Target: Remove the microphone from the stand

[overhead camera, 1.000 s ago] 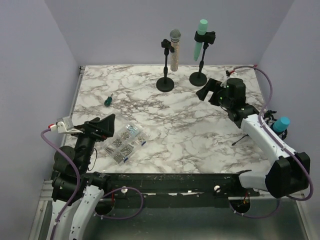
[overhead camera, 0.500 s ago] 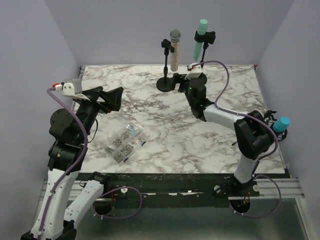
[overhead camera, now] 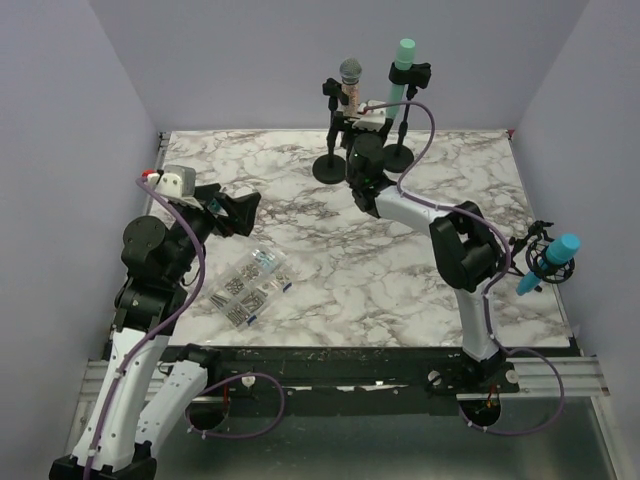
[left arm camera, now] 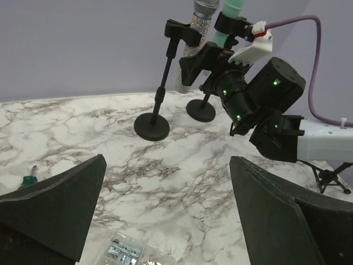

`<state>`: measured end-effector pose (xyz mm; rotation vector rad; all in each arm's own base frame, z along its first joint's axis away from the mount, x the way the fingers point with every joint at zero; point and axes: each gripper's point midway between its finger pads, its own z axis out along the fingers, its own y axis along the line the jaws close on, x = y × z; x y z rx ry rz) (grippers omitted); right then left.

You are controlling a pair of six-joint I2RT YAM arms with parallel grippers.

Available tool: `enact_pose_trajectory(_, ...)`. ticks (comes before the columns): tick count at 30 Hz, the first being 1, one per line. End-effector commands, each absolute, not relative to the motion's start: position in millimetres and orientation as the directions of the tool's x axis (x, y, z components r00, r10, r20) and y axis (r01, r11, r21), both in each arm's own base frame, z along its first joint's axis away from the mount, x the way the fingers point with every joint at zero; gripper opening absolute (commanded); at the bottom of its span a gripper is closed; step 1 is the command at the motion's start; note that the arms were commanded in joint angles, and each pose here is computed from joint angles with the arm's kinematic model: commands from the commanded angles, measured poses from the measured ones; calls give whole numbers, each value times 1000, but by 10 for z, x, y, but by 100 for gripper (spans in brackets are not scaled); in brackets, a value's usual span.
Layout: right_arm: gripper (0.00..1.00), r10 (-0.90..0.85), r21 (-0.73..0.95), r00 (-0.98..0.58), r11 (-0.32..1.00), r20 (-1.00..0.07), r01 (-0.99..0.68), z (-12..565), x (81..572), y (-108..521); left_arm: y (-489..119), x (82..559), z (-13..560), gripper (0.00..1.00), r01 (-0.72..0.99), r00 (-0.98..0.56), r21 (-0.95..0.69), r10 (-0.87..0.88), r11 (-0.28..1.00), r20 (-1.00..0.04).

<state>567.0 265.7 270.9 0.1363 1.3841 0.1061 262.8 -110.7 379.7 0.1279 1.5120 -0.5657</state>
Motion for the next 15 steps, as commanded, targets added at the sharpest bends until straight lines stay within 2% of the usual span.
enact_pose_trajectory(1,93,105,117,207,992,-973,48,2663,5820,2678,-1104,2480,3963,99,475,55,-213,-270,854,-961)
enact_pose_trajectory(10,78,50,72,223,993,-974,91,2571,5952,2688,-1131,2486,3931,98,495,37,-227,-281,839,-959)
enact_pose_trajectory(15,77,36,62,227,992,-973,108,2514,5997,2691,-1160,2477,3933,99,512,33,-225,-281,829,-959)
